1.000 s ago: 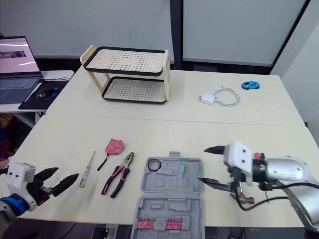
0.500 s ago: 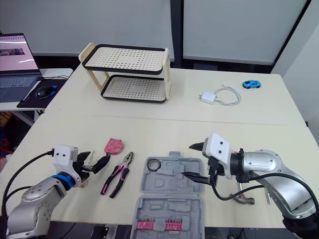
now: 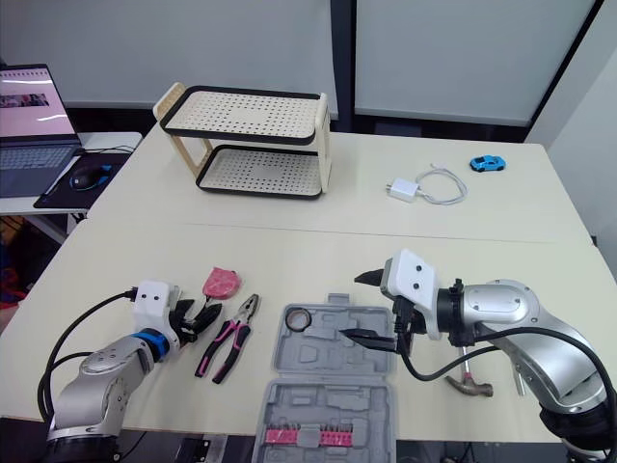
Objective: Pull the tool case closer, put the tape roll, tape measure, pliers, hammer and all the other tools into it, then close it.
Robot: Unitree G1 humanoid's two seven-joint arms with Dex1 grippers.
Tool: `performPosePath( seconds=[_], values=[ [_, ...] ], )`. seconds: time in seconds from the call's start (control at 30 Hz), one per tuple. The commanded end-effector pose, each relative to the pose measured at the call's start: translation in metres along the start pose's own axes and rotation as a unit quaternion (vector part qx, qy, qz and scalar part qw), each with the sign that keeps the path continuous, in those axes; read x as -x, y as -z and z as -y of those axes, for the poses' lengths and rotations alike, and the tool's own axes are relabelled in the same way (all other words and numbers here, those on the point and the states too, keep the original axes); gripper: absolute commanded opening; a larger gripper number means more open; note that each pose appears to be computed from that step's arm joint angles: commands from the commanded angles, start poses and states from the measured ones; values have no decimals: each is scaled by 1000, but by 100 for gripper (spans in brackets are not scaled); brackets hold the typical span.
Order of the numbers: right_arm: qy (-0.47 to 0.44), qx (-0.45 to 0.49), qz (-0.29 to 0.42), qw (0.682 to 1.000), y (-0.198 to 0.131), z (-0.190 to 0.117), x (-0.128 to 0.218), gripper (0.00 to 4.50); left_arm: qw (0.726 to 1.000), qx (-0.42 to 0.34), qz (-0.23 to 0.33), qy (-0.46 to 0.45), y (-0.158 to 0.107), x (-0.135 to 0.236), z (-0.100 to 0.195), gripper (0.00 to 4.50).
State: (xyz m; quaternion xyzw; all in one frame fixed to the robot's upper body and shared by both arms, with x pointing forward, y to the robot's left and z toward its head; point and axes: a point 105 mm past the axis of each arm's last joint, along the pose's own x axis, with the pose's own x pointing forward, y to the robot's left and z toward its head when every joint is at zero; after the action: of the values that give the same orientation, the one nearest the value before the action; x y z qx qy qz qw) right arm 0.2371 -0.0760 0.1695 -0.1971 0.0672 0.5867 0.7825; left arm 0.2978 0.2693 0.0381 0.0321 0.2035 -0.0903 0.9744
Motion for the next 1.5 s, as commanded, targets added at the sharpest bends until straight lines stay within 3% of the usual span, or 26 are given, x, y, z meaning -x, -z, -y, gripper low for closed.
performPosePath(
  seconds=[0.03,0.23,0.27,0.37,0.63,1.07,1.5],
  values=[
    [-10,16,18,1000,-11,-4,-1,450,1000,-9,-6,5,1,-4,5,335],
    [-14,18,18,1000,-11,-4,-3,450,1000,-5,-25,16,8,-11,11,335],
    [-14,18,18,1000,-11,-4,-3,450,1000,0,-28,14,9,-12,11,317],
    [-14,19,17,1000,-12,-4,-3,450,999,6,-41,17,12,-15,13,252],
    [-13,23,17,1000,-13,-5,-2,450,998,22,-58,5,26,-15,7,5],
    [-18,21,20,999,-12,-11,-3,450,998,-13,-58,36,35,20,8,2],
    [-46,9,15,999,-10,-24,-2,450,991,-31,-125,30,77,82,-11,2]
  ],
)
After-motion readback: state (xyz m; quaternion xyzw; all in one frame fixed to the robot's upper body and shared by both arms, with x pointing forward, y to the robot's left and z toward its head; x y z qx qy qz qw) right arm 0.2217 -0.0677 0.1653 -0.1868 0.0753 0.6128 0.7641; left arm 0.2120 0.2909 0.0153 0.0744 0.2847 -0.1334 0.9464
